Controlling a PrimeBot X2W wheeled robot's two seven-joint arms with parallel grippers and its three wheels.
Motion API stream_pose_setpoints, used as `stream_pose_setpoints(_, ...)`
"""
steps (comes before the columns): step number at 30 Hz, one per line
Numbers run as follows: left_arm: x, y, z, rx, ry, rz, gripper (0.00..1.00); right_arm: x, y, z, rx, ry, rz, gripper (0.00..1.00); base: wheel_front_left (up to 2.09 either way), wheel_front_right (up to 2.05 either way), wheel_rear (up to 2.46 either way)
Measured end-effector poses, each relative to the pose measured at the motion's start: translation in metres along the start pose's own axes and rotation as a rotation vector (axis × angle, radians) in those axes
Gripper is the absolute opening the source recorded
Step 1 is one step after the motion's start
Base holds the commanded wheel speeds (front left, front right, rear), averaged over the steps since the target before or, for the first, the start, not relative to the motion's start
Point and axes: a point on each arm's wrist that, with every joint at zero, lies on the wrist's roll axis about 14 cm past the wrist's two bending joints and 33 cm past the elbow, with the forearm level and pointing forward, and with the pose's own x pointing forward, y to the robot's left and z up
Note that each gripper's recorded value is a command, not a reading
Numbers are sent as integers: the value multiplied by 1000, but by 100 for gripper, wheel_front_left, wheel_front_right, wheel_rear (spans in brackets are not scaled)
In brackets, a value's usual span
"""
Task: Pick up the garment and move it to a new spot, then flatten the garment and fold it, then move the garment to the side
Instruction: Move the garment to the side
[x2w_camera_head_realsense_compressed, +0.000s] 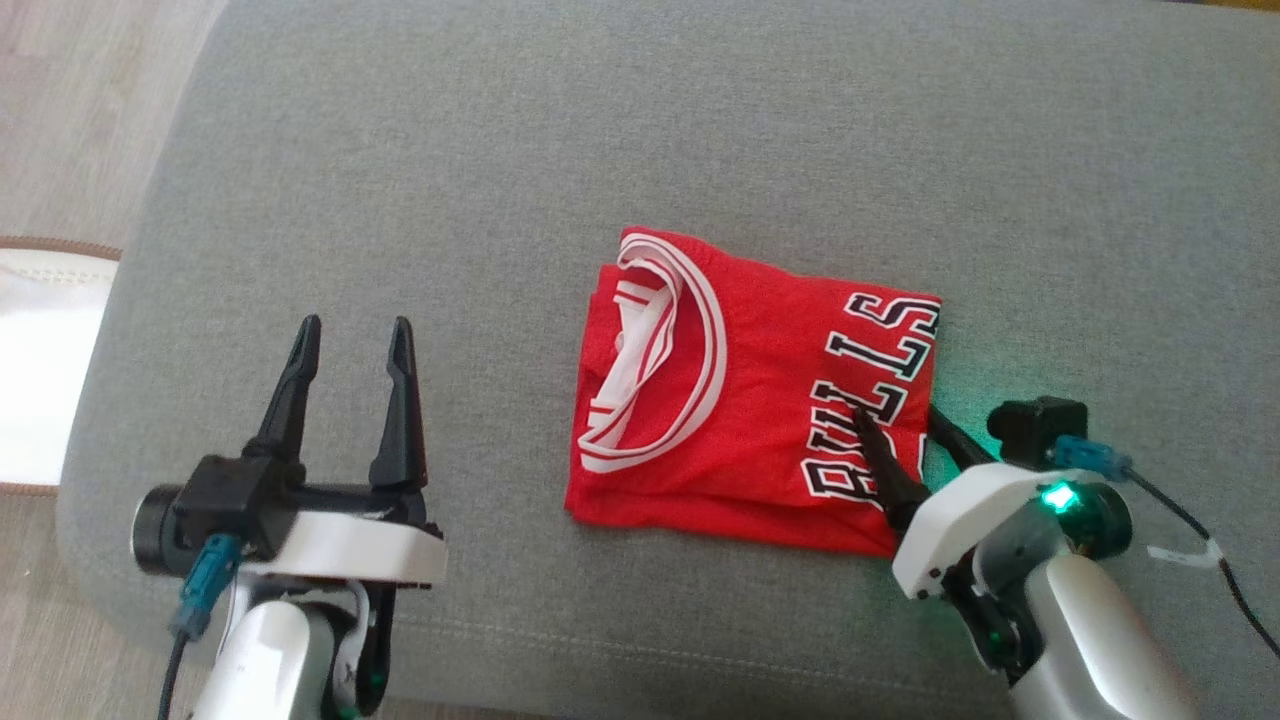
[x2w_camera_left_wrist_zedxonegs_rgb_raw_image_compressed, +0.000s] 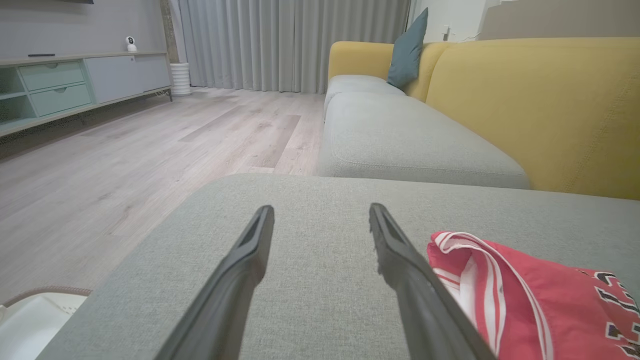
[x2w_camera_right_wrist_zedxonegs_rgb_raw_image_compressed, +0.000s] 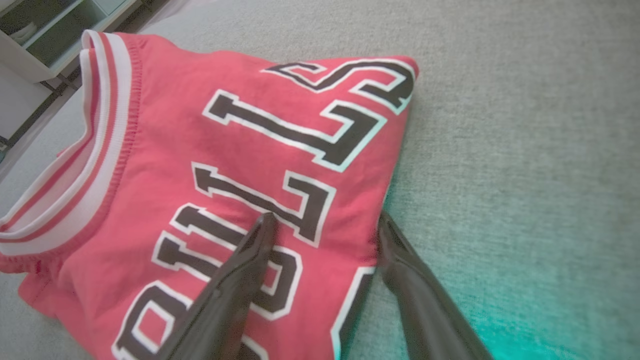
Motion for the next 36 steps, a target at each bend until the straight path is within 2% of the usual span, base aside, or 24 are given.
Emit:
stream_pose_setpoints(1,0,-1,1,4,-4,-2,100,1,1,0,1,7,5,0,0,0,0)
stream_pose_setpoints(7,7,-8,5,10,-24,-33,100,-6,12,4,-35,-11,38,0,0,0,0)
stream_pose_setpoints(15,24,-47,7,-15,-51,-155,100,-44,-25,26,-99,-93,-55,0,0,0,0)
stream_pose_setpoints(22,43,-106,-5,-42,-44,-340,100,-88,-88,32,-131,-101,-230,0,0,0,0)
stream_pose_setpoints(28,68,-160,-10,-85,-53,-493,100,-113,-148,67,-195,-158,-373,0,0,0,0)
stream_pose_setpoints(36,83,-195,-50,-95,22,-609,100,-152,-241,110,-276,-210,-608,0,0,0,0)
